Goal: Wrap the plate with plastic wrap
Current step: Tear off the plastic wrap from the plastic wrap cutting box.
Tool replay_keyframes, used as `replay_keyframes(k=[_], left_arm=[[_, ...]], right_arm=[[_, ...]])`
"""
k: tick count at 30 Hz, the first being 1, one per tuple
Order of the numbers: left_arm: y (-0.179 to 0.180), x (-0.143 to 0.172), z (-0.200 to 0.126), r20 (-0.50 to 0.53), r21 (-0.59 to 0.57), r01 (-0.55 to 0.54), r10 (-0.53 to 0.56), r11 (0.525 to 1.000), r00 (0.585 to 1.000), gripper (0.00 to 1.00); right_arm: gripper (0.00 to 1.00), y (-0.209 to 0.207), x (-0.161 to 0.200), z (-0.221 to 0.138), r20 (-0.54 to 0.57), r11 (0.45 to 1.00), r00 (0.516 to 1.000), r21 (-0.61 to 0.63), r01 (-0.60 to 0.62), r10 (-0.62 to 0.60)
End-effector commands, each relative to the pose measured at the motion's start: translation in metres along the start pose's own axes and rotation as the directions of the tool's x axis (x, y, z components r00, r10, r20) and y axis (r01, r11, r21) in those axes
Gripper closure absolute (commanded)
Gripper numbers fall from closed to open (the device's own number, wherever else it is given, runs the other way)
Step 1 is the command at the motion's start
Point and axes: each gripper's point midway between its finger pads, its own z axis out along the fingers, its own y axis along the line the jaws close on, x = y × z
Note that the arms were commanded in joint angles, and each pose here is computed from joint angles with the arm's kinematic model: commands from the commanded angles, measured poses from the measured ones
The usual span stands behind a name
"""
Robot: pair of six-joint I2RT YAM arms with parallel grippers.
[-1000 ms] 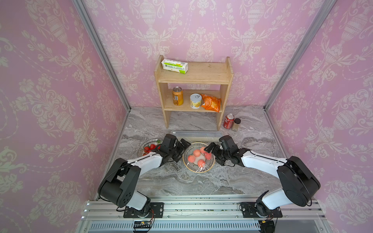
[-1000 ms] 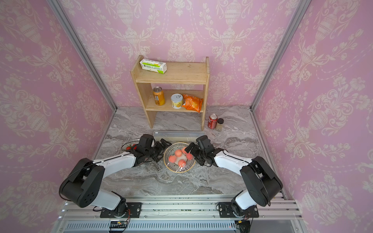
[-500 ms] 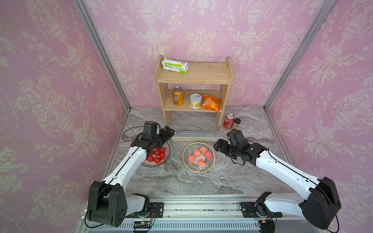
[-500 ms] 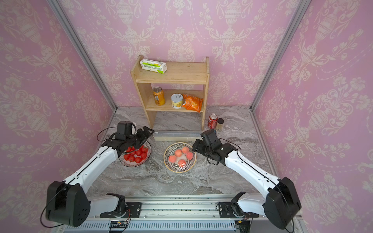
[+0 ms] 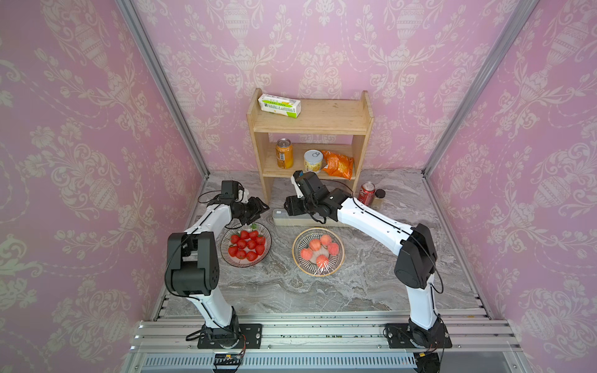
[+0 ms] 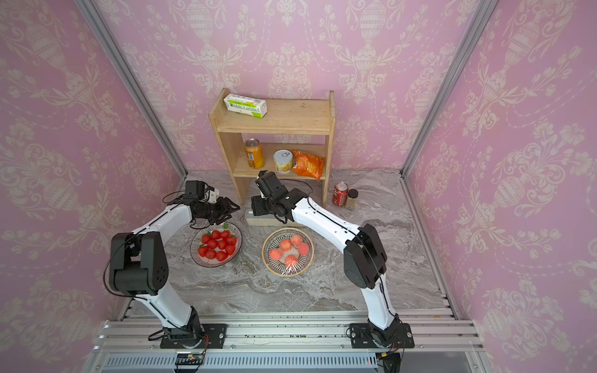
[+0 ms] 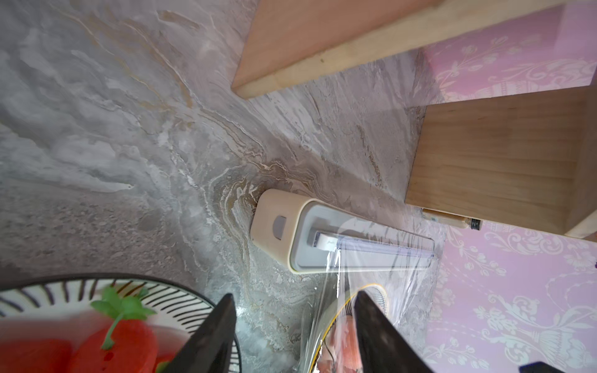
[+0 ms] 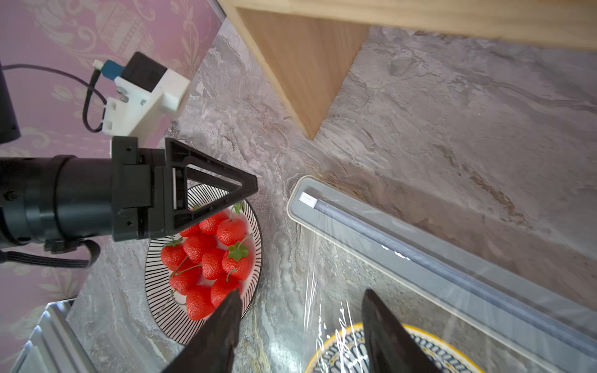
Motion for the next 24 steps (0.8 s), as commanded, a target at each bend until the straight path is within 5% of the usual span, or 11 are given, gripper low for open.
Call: replay_keyframes(k=[1, 8, 24], left_arm=[[-0.008, -0.008, 0.006, -0.030, 0.055, -0.050, 0.052, 0.997, 0.998, 0.41], [0.004, -0.014, 0.031, -0.075, 0.045, -0.016, 0.020, 0.999, 0.997, 0.52], [0.008, -0.013, 0.067, -0.134, 0.078, 0.026, -0.016, 0.997, 0.991, 0.54]], right_arm=[[0.42, 0.005, -0.013, 0.020, 0.025, 0.999, 0.998, 0.002, 0.052, -0.052], [0.47, 0.003, -0.012, 0.070, 0.008, 0.997, 0.998, 0.029, 0.065, -0.065], [0.54, -0.018, 0.012, 0.114, -0.072, 0.988, 0.992, 0.115, 0.107, -0.100]])
